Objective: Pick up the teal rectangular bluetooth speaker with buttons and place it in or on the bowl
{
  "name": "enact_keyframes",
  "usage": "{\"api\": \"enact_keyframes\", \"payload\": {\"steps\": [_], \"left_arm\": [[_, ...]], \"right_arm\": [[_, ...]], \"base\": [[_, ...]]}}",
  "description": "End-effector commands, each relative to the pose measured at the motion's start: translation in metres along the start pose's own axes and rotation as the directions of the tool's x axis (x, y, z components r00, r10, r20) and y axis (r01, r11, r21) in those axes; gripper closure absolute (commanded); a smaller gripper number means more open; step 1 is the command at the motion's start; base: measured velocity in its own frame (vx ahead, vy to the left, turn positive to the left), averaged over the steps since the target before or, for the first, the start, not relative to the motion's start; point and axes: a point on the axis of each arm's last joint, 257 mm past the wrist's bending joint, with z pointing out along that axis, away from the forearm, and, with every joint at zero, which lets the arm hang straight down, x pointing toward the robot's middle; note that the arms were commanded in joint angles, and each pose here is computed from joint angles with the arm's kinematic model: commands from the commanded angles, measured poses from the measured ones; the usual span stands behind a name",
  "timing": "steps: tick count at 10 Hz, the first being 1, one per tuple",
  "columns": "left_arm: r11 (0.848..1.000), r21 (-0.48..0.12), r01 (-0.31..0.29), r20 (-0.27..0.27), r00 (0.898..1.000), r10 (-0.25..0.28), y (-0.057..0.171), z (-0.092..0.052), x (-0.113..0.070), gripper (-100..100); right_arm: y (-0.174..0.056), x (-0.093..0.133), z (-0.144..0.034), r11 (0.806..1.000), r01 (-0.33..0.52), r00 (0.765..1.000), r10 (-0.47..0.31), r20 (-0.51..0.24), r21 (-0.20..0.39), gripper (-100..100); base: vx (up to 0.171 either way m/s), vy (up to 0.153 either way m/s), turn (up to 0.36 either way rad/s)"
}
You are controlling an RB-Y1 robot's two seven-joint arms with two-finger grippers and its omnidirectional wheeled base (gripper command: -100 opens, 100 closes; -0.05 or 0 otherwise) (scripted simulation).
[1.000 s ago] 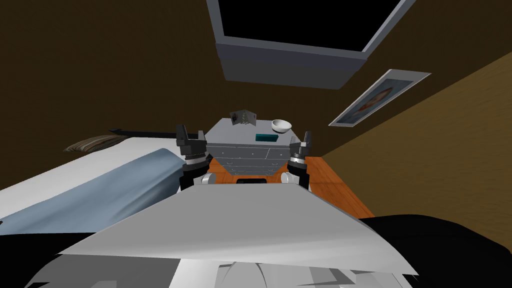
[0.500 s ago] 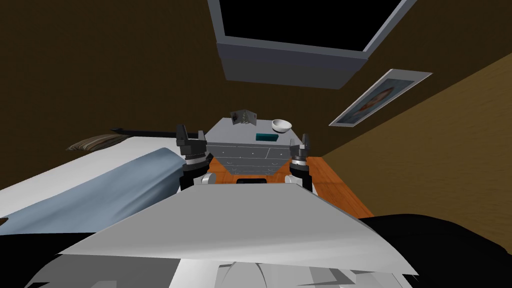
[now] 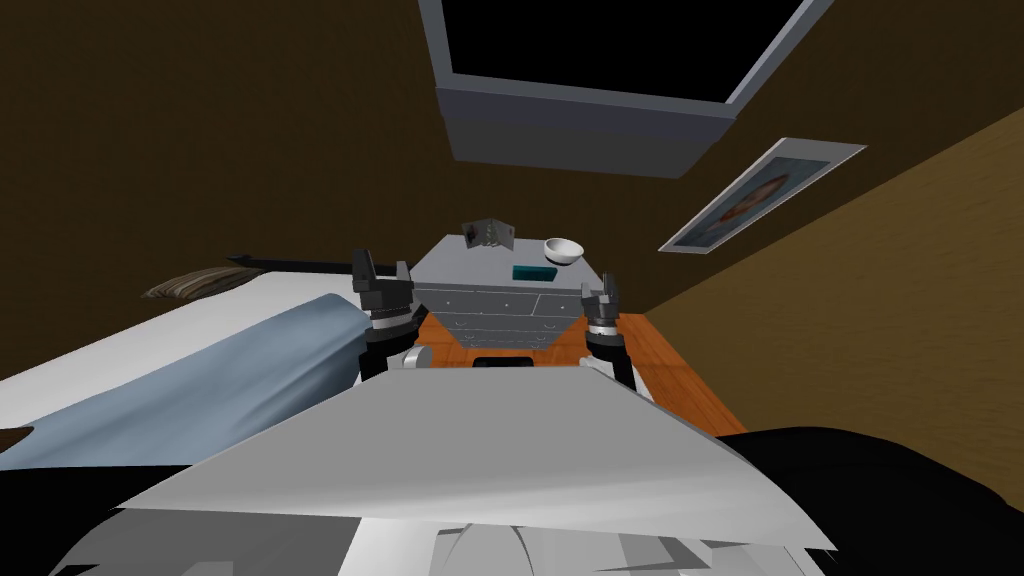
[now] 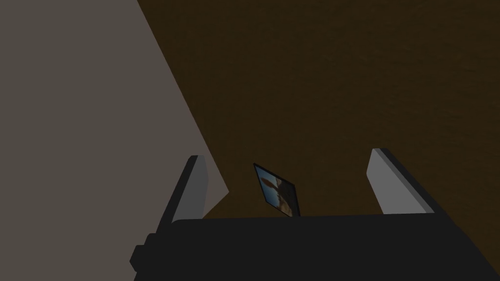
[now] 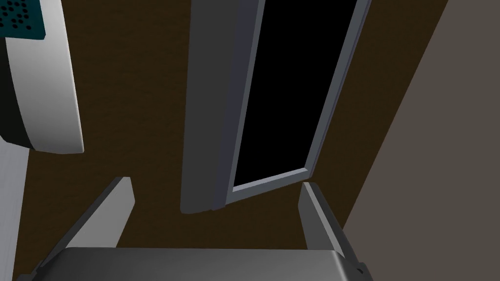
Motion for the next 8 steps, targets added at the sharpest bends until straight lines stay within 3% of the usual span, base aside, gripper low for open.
{"api": "enact_keyframes", "payload": {"steps": [1, 8], "left_arm": [[1.000, 0.000, 0.000, 0.000, 1.000, 0.000, 0.000, 0.000, 0.000, 0], [1.000, 0.000, 0.000, 0.000, 1.000, 0.000, 0.000, 0.000, 0.000, 0]], "right_arm": [[-0.003, 0.000, -0.003, 1.000, 0.013, 1.000, -0.013, -0.026, 0.009, -100], [-0.027, -0.019, -0.025, 0.990, 0.117, 0.978, -0.102, -0.180, 0.073, -100]], "base": [[-0.019, 0.002, 0.008], [-0.020, 0.006, 0.013]]}}
